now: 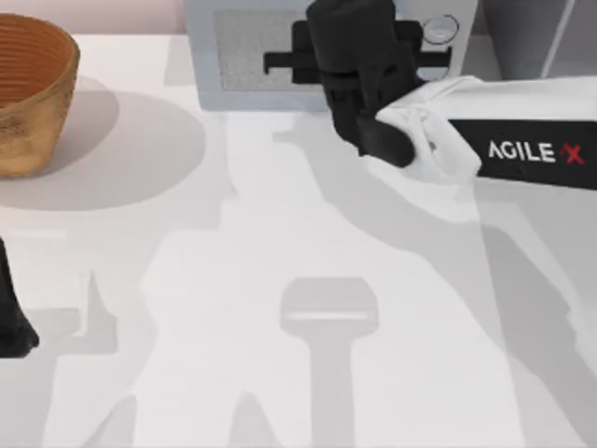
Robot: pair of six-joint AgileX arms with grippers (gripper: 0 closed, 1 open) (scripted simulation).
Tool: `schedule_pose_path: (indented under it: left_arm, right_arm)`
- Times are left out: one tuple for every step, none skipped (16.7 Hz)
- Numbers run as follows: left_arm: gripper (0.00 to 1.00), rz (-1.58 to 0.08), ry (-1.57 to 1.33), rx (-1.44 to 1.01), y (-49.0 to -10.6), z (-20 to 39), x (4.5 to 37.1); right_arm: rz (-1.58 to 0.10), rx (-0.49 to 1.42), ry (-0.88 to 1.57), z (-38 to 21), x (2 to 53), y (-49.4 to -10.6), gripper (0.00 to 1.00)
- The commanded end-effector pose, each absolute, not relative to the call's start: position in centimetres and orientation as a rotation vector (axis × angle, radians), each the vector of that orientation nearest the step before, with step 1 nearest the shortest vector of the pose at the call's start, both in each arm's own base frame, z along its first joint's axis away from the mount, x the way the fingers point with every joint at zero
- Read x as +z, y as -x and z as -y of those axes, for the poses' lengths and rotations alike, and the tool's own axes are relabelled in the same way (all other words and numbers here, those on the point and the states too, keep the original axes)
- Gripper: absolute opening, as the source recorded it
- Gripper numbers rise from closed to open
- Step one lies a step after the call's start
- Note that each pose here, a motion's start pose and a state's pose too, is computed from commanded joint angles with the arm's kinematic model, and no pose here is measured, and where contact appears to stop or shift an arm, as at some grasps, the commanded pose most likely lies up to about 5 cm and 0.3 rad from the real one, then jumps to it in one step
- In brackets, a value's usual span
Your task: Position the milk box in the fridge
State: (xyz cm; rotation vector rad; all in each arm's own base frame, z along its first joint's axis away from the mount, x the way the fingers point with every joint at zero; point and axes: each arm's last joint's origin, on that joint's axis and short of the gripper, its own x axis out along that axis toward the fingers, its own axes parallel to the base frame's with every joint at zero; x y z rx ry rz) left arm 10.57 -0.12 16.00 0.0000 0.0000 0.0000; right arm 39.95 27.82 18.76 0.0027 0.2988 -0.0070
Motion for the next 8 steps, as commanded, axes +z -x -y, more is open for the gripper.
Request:
schedule_pose_path:
  left_arm:
    - [1.0, 0.0, 0.0, 0.0, -10.6, 0.1, 16.0]
    - [1.0, 0.0, 0.0, 0.0, -10.6, 0.1, 16.0]
    - [1.0, 0.0, 0.0, 0.0, -10.6, 0.1, 16.0]
    - [1.0, 0.0, 0.0, 0.0, -10.6, 0.1, 16.0]
    - [1.0, 0.0, 0.0, 0.0, -10.6, 0.1, 16.0]
    - [1.0, 0.0, 0.0, 0.0, -10.6, 0.1, 16.0]
    - [1.0, 0.0, 0.0, 0.0, -10.6, 0.1, 16.0]
    - [1.0, 0.0, 0.0, 0.0, -10.6, 0.1, 16.0]
  right_arm:
    - [-0.3, -0.004, -0.002, -28.0, 18.6, -39.9, 0.0]
    - [-0.3, -0.004, -0.002, -28.0, 18.6, -39.9, 0.0]
    - [-0.302, -0.002, 0.002, -27.9, 18.8, -39.6, 0.0]
    - [-0.302, 0.002, 0.007, -27.9, 19.1, -39.1, 0.0]
    - [-0.299, 0.006, 0.009, -27.6, 19.8, -38.5, 0.0]
    - [-0.29, 0.01, 0.004, -27.2, 20.7, -37.9, 0.0]
    - [-0.275, 0.014, -0.006, -26.5, 21.8, -37.1, 0.0]
    - [-0.257, 0.016, -0.02, -25.6, 23.2, -36.3, 0.0]
